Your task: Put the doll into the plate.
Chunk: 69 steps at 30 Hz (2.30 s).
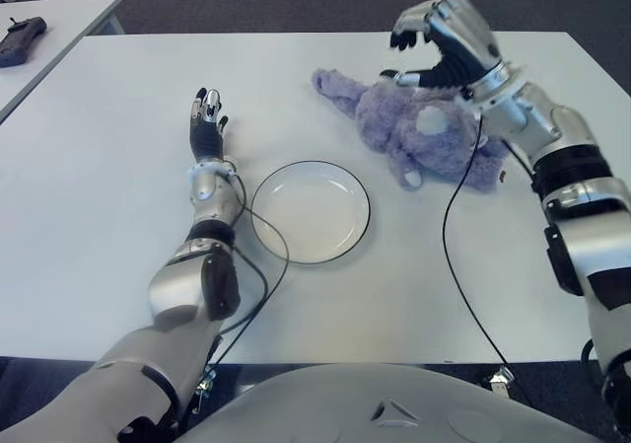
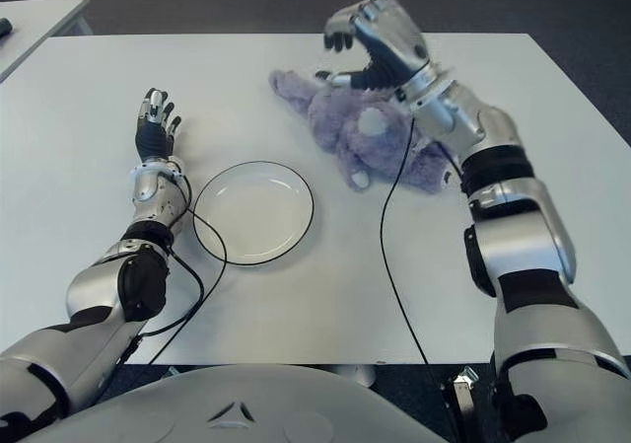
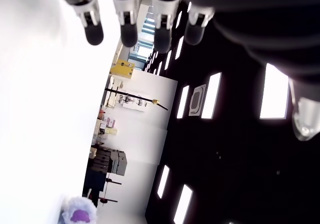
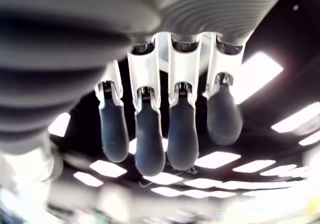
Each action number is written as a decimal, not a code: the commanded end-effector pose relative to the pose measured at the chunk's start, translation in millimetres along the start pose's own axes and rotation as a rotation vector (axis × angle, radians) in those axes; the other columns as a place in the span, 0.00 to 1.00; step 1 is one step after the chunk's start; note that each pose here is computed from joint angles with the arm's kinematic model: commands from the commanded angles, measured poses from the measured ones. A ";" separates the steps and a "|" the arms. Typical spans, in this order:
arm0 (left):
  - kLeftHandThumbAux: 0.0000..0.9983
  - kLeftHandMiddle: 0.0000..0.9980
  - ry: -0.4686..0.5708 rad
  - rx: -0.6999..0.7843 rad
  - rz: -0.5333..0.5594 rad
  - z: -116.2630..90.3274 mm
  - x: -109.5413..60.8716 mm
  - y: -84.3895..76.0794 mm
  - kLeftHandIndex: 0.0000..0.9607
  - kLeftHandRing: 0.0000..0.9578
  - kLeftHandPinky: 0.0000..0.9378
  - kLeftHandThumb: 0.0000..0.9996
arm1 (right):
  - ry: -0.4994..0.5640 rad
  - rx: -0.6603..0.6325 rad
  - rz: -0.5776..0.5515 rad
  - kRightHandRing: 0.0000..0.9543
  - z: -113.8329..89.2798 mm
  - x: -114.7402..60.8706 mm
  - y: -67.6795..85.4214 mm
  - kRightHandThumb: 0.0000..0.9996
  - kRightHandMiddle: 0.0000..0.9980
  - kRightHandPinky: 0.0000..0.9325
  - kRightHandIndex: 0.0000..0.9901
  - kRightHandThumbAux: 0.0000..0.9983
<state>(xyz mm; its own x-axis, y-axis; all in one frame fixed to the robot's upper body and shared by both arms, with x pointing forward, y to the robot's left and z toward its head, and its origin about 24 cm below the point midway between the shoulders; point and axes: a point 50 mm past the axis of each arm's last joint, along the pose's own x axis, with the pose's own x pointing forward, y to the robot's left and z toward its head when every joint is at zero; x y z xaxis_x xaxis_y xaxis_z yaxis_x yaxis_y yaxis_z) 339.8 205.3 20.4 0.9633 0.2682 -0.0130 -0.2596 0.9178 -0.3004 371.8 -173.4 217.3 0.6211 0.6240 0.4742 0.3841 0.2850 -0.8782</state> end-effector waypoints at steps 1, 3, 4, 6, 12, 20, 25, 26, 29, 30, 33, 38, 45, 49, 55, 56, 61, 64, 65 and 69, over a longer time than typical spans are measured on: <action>0.42 0.10 0.424 -0.035 0.156 -102.6 -90.7 40.0 0.04 0.07 0.01 0.00 | 0.264 -0.220 0.145 0.09 -42.6 1.8 -13.4 0.11 0.10 0.08 0.03 0.51; 0.42 0.10 0.426 -0.035 0.156 -102.8 -90.5 39.7 0.04 0.06 0.01 0.00 | 0.323 -0.241 0.158 0.08 -49.1 5.5 -17.4 0.11 0.08 0.08 0.02 0.52; 0.42 0.09 0.427 -0.034 0.156 -102.8 -90.4 39.7 0.04 0.06 0.01 0.00 | 0.337 -0.247 0.161 0.07 -50.6 6.4 -18.3 0.11 0.07 0.07 0.02 0.52; 0.42 0.09 0.427 -0.034 0.156 -102.7 -90.4 39.7 0.03 0.06 0.01 0.00 | 0.368 -0.267 0.166 0.06 -53.9 8.9 -21.3 0.12 0.06 0.08 0.01 0.53; 0.41 0.09 0.423 -0.026 0.146 -102.2 -90.3 40.2 0.03 0.06 0.01 0.00 | 0.462 -0.311 0.199 0.06 -64.0 8.7 -26.4 0.16 0.05 0.12 0.01 0.53; 0.40 0.09 0.418 -0.042 0.140 -101.6 -90.0 40.9 0.03 0.06 0.01 0.00 | 0.547 -0.387 0.277 0.10 -75.7 1.6 -30.3 0.20 0.08 0.14 0.00 0.56; 0.40 0.09 0.414 -0.049 0.140 -101.4 -89.8 40.9 0.03 0.06 0.02 0.00 | 0.558 -0.443 0.293 0.10 -77.6 2.8 -33.7 0.25 0.08 0.14 0.00 0.57; 0.40 0.09 0.414 -0.051 0.141 -101.3 -89.8 40.9 0.04 0.06 0.02 0.00 | 0.564 -0.451 0.297 0.10 -78.3 3.0 -34.8 0.26 0.08 0.14 0.00 0.58; 0.40 0.10 0.412 -0.049 0.141 -101.4 -89.8 40.0 0.04 0.07 0.02 0.00 | 0.584 -0.476 0.317 0.08 -81.0 2.5 -38.6 0.29 0.06 0.13 0.00 0.58; 0.40 0.10 0.413 -0.048 0.142 -101.5 -89.8 39.8 0.04 0.07 0.02 0.00 | 0.594 -0.485 0.326 0.08 -82.2 1.8 -39.7 0.30 0.05 0.12 0.00 0.58; 0.41 0.10 0.419 -0.043 0.147 -101.9 -89.8 39.6 0.04 0.07 0.01 0.00 | 0.630 -0.499 0.354 0.06 -85.8 -1.2 -41.1 0.31 0.04 0.08 0.00 0.58; 0.41 0.10 0.427 -0.038 0.158 -102.1 -89.4 40.5 0.04 0.07 0.00 0.00 | 0.671 -0.472 0.386 0.06 -88.5 -4.0 -40.7 0.35 0.05 0.10 0.00 0.59; 0.41 0.09 0.422 -0.051 0.159 -101.8 -89.6 41.2 0.03 0.06 0.01 0.00 | 0.707 -0.430 0.410 0.06 -92.1 -22.9 -24.7 0.40 0.05 0.06 0.00 0.60; 0.41 0.10 0.431 -0.037 0.158 -102.2 -89.4 41.2 0.03 0.06 0.01 0.00 | 0.734 -0.396 0.421 0.06 -92.9 -23.5 -24.0 0.40 0.05 0.08 0.00 0.60; 0.41 0.10 0.435 -0.034 0.159 -102.4 -89.3 40.9 0.04 0.06 0.01 0.00 | 0.761 -0.365 0.459 0.06 -93.1 -27.0 -18.1 0.41 0.05 0.09 0.00 0.58; 0.41 0.10 0.435 -0.034 0.160 -102.4 -89.3 40.8 0.04 0.06 0.01 0.00 | 0.760 -0.362 0.466 0.06 -92.8 -27.2 -16.8 0.40 0.05 0.09 0.00 0.58; 0.41 0.10 0.437 -0.031 0.157 -102.3 -89.0 41.0 0.04 0.07 0.01 0.00 | 0.727 -0.330 0.531 0.06 -87.1 -29.0 -1.8 0.39 0.04 0.10 0.00 0.56; 0.41 0.10 0.436 -0.029 0.154 -102.0 -88.8 41.3 0.04 0.07 0.01 0.00 | 0.715 -0.315 0.557 0.05 -85.2 -30.4 3.6 0.39 0.04 0.10 0.00 0.55; 0.41 0.10 0.436 -0.029 0.154 -101.9 -88.8 41.4 0.04 0.07 0.01 0.00 | 0.715 -0.314 0.559 0.05 -85.0 -30.4 3.9 0.39 0.04 0.10 0.00 0.55; 0.41 0.10 0.434 -0.026 0.146 -101.8 -88.8 41.4 0.04 0.06 0.01 0.00 | 0.703 -0.303 0.589 0.05 -83.6 -31.9 8.1 0.39 0.03 0.10 0.00 0.54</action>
<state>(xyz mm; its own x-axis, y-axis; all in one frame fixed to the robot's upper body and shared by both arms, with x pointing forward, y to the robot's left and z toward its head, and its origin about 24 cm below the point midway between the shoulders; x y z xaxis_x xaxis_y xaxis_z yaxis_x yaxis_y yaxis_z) 340.0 205.8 20.3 0.9648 0.2625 -0.0152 -0.2549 0.9194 -0.2995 413.3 -256.8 229.4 0.9952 -0.0223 0.0958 0.0888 -0.2150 -0.9726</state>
